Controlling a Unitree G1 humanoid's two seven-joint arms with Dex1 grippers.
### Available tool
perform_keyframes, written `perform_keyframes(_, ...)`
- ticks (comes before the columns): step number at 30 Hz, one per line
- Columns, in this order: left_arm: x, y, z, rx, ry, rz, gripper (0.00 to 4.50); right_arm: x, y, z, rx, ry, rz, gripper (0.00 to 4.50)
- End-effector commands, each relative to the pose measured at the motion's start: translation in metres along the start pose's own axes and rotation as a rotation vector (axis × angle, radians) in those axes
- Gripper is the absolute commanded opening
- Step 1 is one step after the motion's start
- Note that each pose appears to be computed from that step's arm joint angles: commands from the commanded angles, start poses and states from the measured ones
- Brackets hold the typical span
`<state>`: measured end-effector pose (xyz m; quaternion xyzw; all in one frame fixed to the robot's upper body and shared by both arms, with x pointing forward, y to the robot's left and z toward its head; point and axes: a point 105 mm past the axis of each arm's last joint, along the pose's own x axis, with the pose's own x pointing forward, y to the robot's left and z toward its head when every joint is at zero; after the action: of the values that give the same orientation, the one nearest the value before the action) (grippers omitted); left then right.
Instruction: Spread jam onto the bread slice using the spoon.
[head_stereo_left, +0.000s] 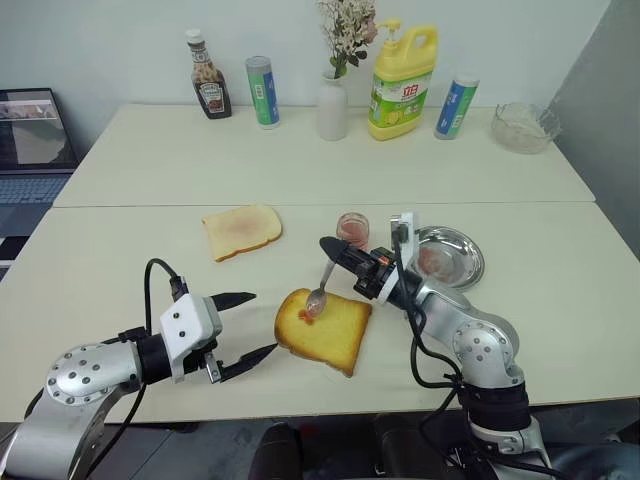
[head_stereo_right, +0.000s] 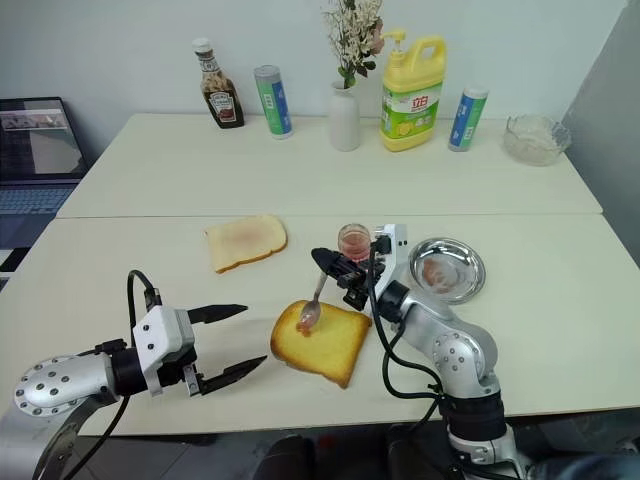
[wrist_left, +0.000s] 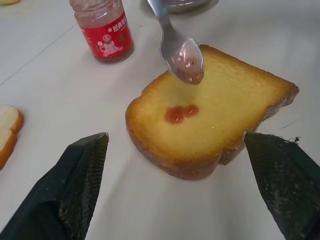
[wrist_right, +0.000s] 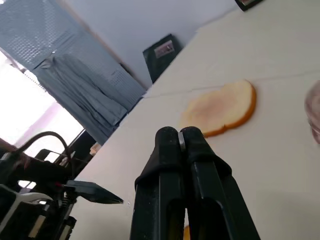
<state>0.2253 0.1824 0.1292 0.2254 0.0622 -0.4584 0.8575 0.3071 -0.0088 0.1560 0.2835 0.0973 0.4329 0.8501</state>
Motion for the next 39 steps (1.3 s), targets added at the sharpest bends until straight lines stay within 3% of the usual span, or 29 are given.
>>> perform_keyframes(1, 0.000, -0.002, 0.005, 0.037, -0.006, -0.017, 4.50, 0.004, -0.003, 0.003, 0.041, -0.028, -0.038, 0.04)
perform_keyframes(14, 0.000, -0.003, 0.002, 0.053, 0.001, -0.032, 4.50, 0.033, -0.005, -0.005, 0.049, -0.008, -0.035, 0.04)
perform_keyframes(33, 0.003, -0.006, 0.001, 0.059, -0.002, -0.044, 4.50, -0.039, -0.041, -0.008, 0.076, 0.081, -0.142, 0.04)
perform_keyframes(39, 0.001, -0.008, -0.001, 0.053, 0.003, -0.046, 4.50, -0.035, -0.035, 0.008, 0.121, 0.020, -0.129, 0.04)
